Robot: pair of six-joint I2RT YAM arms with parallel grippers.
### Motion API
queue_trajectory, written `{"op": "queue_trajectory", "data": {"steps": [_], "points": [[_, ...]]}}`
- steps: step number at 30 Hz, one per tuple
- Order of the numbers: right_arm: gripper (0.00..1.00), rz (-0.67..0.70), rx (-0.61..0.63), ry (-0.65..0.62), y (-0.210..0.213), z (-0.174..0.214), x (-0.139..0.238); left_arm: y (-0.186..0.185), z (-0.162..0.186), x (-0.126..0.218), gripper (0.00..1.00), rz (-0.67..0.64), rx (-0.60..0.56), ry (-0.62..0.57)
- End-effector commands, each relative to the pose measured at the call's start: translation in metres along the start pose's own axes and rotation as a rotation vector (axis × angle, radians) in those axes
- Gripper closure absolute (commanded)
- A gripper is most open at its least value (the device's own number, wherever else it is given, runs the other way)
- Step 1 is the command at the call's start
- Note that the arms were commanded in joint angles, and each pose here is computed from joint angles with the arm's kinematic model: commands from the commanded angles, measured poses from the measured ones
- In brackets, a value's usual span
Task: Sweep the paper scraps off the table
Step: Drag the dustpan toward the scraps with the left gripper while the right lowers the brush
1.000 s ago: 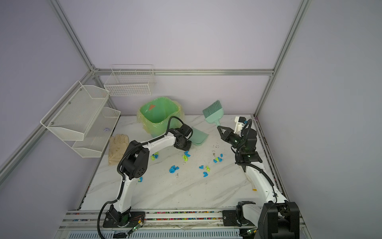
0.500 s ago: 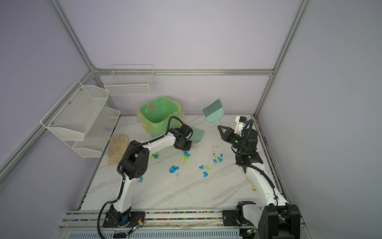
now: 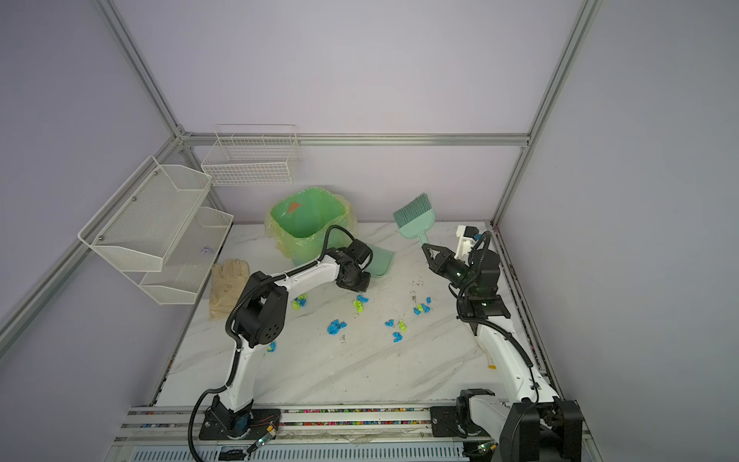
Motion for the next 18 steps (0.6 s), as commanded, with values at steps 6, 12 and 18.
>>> {"op": "queue_trajectory", "data": {"steps": [6,12,18], "points": [[1.00,0.049,0.062,-0.046,0.016,-0.021,0.008,-0.010,-0.023,0.061,1.00,0.079,0.007,-0.100],[1.00,0.142,0.073,-0.060,0.016,-0.032,0.011,-0.012,-0.022,0.079,1.00,0.103,0.005,-0.108],[1.00,0.300,0.074,-0.066,0.011,-0.044,0.017,-0.021,-0.020,0.096,1.00,0.183,-0.005,-0.089]]}}
Point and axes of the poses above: each gripper's point midway between its finger pads, its own x axis back along the fingers, its own y axis along the line the jaws close on, z = x × y, the point moved 5 cm from there along x, back along the fingers, and after that the axes turned 1 degree about -x, right-handed, at the moved point
